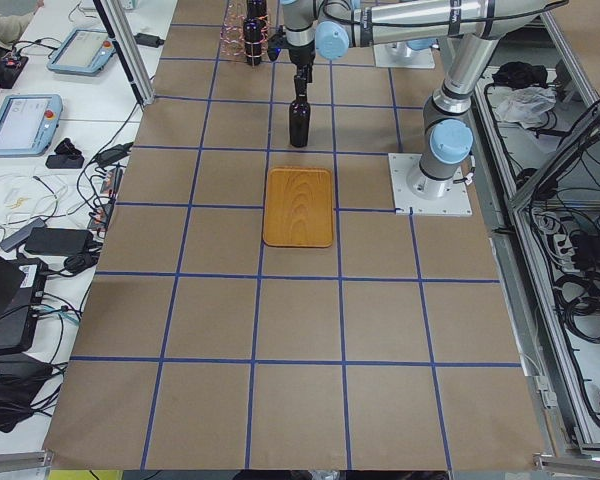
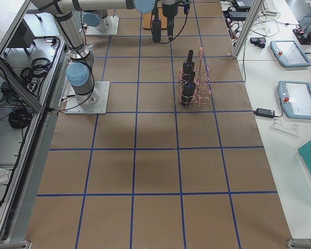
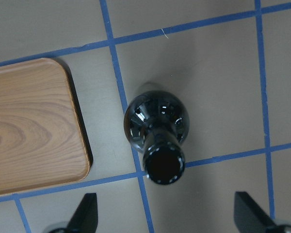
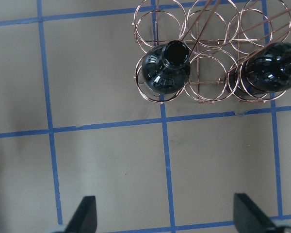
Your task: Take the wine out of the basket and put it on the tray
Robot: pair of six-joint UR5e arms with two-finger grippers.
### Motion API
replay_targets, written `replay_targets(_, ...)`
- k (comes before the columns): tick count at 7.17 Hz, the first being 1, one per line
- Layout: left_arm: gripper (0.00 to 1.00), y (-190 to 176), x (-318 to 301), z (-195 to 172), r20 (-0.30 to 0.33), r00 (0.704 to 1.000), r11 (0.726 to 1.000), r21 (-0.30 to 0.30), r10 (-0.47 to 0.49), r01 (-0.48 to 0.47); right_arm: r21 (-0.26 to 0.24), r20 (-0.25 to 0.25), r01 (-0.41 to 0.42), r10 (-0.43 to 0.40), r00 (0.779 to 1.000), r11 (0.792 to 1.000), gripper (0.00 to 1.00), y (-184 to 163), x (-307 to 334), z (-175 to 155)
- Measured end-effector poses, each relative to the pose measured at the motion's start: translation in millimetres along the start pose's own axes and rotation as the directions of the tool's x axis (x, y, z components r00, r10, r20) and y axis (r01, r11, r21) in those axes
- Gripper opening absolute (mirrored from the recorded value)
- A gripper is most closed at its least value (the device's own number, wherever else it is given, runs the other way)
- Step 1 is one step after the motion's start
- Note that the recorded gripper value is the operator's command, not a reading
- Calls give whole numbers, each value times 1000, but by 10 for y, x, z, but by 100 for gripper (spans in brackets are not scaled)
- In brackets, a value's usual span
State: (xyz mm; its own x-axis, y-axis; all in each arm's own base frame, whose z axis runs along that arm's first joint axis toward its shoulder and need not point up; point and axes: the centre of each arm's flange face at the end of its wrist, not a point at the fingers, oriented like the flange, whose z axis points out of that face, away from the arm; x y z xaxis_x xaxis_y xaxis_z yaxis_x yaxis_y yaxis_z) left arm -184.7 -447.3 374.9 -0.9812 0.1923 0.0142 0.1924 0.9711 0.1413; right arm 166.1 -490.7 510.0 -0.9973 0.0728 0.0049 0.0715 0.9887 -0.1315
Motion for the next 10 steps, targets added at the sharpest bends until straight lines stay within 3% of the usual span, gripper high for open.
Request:
replay_targets(3,49,-44,-5,93,-1,1000,1000,-20,0,0,1,10,5,-5,1000,1000,100,11,-49,-25)
replay_targets(5,11,-61,-8,115,-1,1000,1000,-26,1,-1,2,12,2,-2,1000,1000,100,0,-46,-59)
replay_targets(6,0,-70,-8,120,-2,1000,1000,-30,2,-3,-7,9,2,-2,1000,1000,100,-6,-50,-92)
replay_targets(8,0,-98,-6,125,-7,1000,999,-36,7,-8,-34,5,4,-3,1000,999,100,11,-52,-91)
replay_targets(9,77,-107,-6,117,-7,1000,999,-35,7,-7,-38,6,4,-4,1000,999,100,13,-54,-84)
replay_targets(10,100,-106,-7,104,-6,1000,999,-32,3,-3,-39,7,4,-4,1000,999,100,14,-55,-82)
